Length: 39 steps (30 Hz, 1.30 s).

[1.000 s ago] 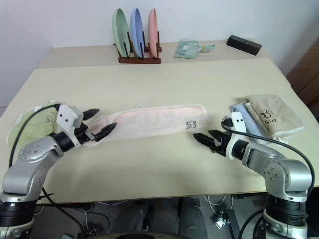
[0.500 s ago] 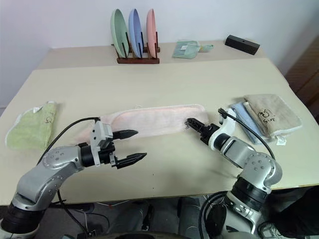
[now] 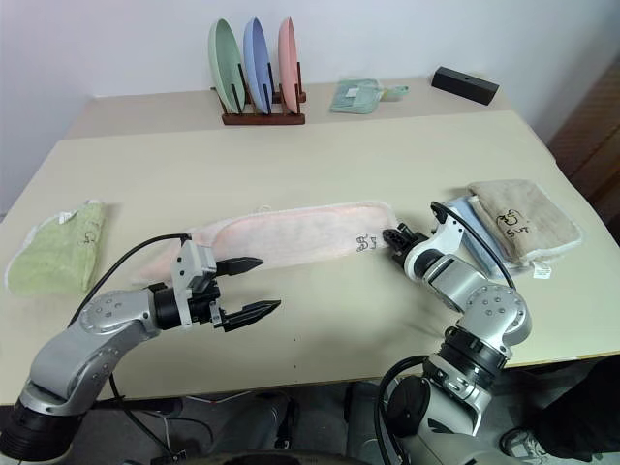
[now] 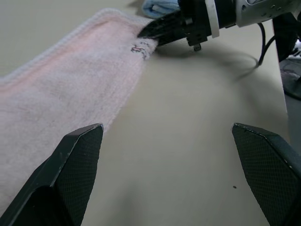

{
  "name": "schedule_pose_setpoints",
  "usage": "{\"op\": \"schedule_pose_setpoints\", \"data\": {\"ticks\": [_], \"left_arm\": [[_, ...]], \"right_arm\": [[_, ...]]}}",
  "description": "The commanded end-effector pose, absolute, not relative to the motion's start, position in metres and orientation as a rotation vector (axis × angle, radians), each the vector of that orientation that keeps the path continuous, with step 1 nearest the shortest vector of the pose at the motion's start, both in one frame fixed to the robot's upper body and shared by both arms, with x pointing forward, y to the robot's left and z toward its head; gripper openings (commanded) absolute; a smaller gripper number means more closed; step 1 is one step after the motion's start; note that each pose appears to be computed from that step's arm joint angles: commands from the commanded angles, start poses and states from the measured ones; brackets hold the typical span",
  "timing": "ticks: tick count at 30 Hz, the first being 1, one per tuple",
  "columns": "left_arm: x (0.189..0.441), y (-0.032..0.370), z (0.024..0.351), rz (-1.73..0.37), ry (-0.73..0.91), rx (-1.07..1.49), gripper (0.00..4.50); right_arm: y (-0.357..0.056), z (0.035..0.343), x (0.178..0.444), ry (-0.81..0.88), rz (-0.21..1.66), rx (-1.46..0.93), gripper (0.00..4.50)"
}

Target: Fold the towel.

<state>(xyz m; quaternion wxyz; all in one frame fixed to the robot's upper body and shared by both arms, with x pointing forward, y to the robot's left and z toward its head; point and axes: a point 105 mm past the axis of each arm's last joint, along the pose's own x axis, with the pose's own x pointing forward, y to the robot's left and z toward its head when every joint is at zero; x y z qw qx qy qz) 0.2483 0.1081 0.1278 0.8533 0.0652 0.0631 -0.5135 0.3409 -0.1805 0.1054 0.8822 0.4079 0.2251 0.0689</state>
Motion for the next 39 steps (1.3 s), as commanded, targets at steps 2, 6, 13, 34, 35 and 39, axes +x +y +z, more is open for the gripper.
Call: {"op": "schedule_pose_setpoints", "data": {"ticks": [2,6,13,34,35,39], "left_arm": [[0.254,0.116,0.136,-1.044,0.083,0.161,4.50],[0.262,0.120,0.135,-1.031,0.076,0.165,4.50],[0.270,0.124,0.135,-1.018,0.068,0.171,4.50],[0.265,0.126,0.137,-0.940,0.056,0.171,4.50],[0.264,0.127,0.136,-0.935,0.058,0.171,4.50],[0.260,0.128,0.134,-0.922,0.065,0.167,4.50]], "right_arm": [[-0.198,0.123,0.337,0.382,0.129,0.830,0.05],[-0.234,0.150,0.325,0.284,0.099,0.761,0.05],[-0.244,0.195,0.321,0.217,0.211,0.537,0.05],[-0.076,0.121,0.317,0.393,0.885,-0.297,0.05],[-0.075,0.121,0.316,0.390,0.897,-0.296,0.05],[-0.076,0.129,0.315,0.353,0.924,-0.296,1.37]]}}
